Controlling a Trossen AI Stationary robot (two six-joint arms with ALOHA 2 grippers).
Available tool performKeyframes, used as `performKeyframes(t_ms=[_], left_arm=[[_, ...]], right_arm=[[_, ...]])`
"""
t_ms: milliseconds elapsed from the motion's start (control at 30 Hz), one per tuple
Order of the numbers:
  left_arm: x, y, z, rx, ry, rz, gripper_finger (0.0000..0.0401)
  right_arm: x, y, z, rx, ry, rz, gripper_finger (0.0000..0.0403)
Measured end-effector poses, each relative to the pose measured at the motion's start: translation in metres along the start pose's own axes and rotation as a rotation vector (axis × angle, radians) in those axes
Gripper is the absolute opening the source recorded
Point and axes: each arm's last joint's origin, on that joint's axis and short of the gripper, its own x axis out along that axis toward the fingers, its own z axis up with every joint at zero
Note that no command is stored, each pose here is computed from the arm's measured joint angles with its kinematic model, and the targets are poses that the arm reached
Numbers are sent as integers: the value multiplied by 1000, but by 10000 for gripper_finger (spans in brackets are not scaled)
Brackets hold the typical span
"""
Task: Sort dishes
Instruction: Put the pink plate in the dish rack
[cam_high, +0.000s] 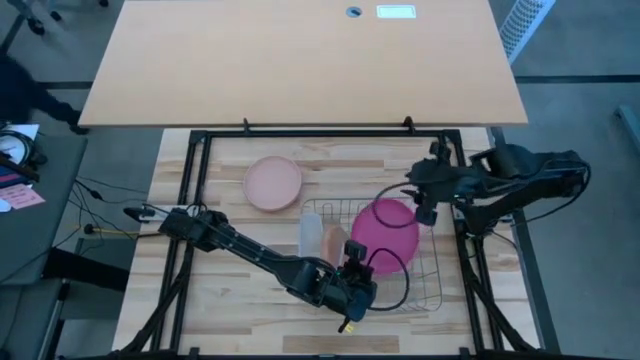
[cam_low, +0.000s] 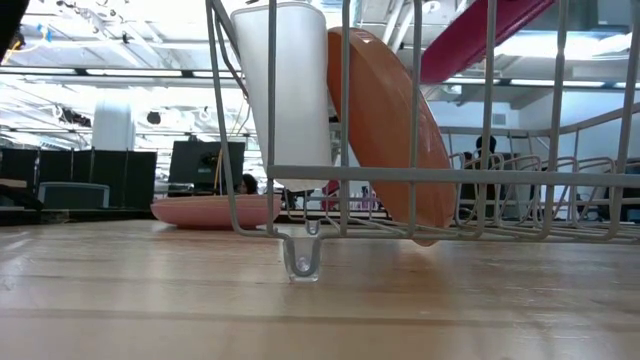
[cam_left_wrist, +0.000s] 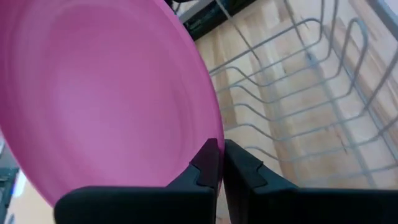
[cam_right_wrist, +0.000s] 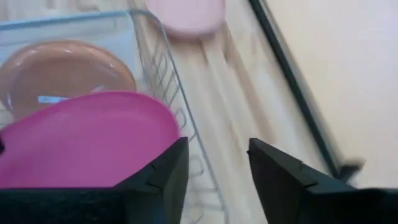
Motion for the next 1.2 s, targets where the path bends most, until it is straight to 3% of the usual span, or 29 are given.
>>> performKeyframes(t_ms=[133,333,467,633,733,867,1000,1100,1200], left_arm=[[-14,18,0,-51,10,11,0],[-35,77,-6,-167,43,29,0],[-57,114,-7,-303,-13,-91,0],[-77,145,-9,-468,-81,-237,0],[-87,159,-10,-556,-117,-278,0],[-105,172,-8,-638,-180,-288,0],[-115,174,-7,-660,-198,-296,0],[-117,176,-4,-757,-225,-308,0],[-118,177,2,-851,-271,-354,0]], right_arm=[[-14,-11,1,-110,-125,-47,188],[-32,-26,3,-198,-266,-90,189],[-40,-30,-2,-256,-283,-72,189],[-48,-31,-13,-141,-267,90,190],[-52,-28,-19,-98,-239,195,194],[-54,-24,-22,-82,-222,241,206],[-52,-20,-19,-138,-233,219,216],[-46,-18,-12,-208,-253,201,219],[-44,-16,-10,-204,-240,316,221]])
